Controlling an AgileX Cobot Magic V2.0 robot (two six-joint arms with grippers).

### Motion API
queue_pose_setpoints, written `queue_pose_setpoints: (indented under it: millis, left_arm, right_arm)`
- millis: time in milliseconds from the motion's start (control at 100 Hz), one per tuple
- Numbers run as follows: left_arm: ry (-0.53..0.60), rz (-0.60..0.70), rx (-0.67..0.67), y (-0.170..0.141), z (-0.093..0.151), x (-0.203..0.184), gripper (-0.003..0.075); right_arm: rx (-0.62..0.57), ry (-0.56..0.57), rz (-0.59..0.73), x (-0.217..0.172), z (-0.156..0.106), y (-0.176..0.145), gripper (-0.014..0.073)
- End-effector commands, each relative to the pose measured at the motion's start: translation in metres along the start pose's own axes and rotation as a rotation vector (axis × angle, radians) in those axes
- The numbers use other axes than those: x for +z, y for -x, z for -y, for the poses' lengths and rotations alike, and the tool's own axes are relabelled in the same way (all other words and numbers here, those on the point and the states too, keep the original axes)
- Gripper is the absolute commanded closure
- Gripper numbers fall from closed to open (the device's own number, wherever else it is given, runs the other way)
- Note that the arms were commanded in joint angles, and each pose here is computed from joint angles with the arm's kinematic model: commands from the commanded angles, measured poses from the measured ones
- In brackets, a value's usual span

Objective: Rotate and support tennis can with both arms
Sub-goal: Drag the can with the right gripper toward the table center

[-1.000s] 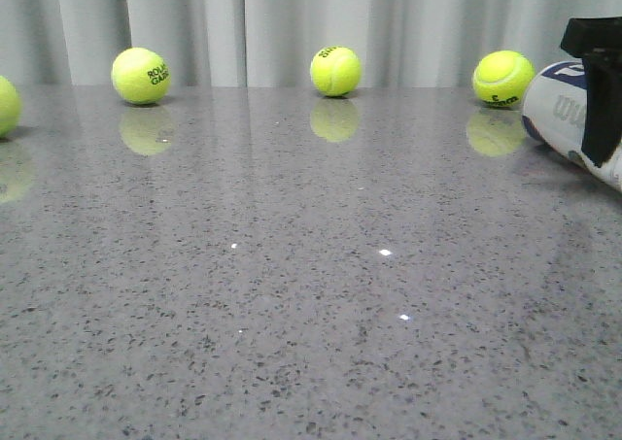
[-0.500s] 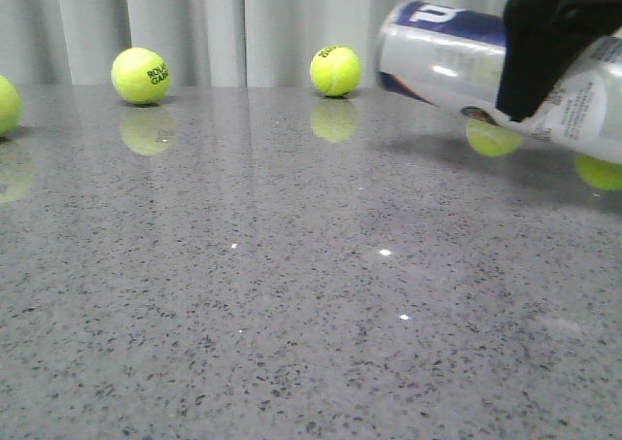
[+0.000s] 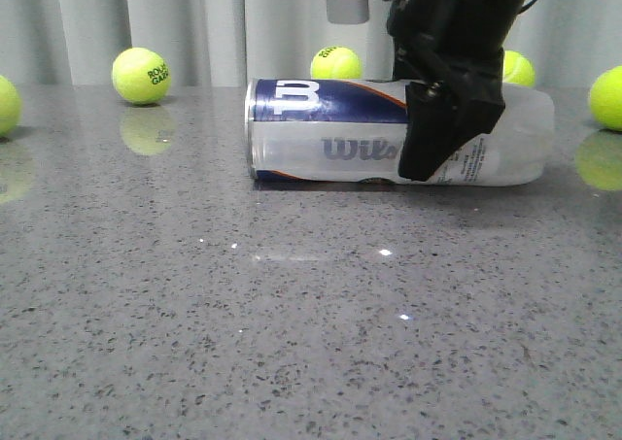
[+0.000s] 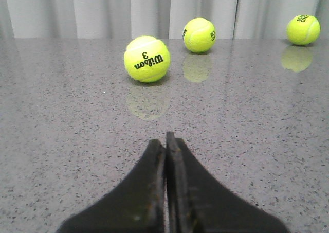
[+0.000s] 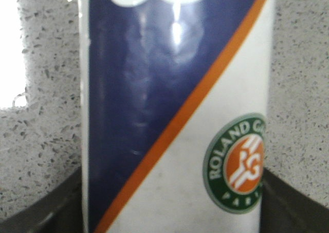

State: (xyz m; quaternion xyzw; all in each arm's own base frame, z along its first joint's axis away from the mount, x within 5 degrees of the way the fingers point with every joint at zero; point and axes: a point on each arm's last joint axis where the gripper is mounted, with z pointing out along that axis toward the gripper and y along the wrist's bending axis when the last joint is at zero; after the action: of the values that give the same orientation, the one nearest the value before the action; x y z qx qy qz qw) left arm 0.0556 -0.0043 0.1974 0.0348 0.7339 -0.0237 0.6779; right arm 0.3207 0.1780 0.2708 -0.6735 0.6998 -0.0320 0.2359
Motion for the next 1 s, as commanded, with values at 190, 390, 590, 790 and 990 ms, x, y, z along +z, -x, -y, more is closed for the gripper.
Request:
queue_pose_setpoints:
  millis: [190,390,590,790,990]
  left_arm:
    - [-0.007,0.069,-0.006,-0.006,0.001,0.000,0.0739]
    - [-0.007,0.069,-0.006,-0.006,0.001,0.000,0.0739]
    - [-0.007,0.069,-0.006,-0.006,0.001,0.000,0.0739]
    - [-0.007,0.069,-0.006,-0.006,0.001,0.000,0.0739]
    - [-0.007,0.069,-0.006,-0.006,0.001,0.000,0.0739]
  right_arm:
    - [-0.015,-0.043,0.031,-0.018,0.005,0.005,-0.0022]
    - [-0.027,-0.058,0.025,-0.024,0.005,0.004,-0.0045]
    - [-0.029,-0.079,0.038,-0.037,0.006,0.006,-0.0045]
    - [-0.035,-0.083,0.045,-0.067,0.005,0.008,-0.0045]
    - [-0.039,-0.075,0.045,-0.102,-0.006,0.004,0.0055]
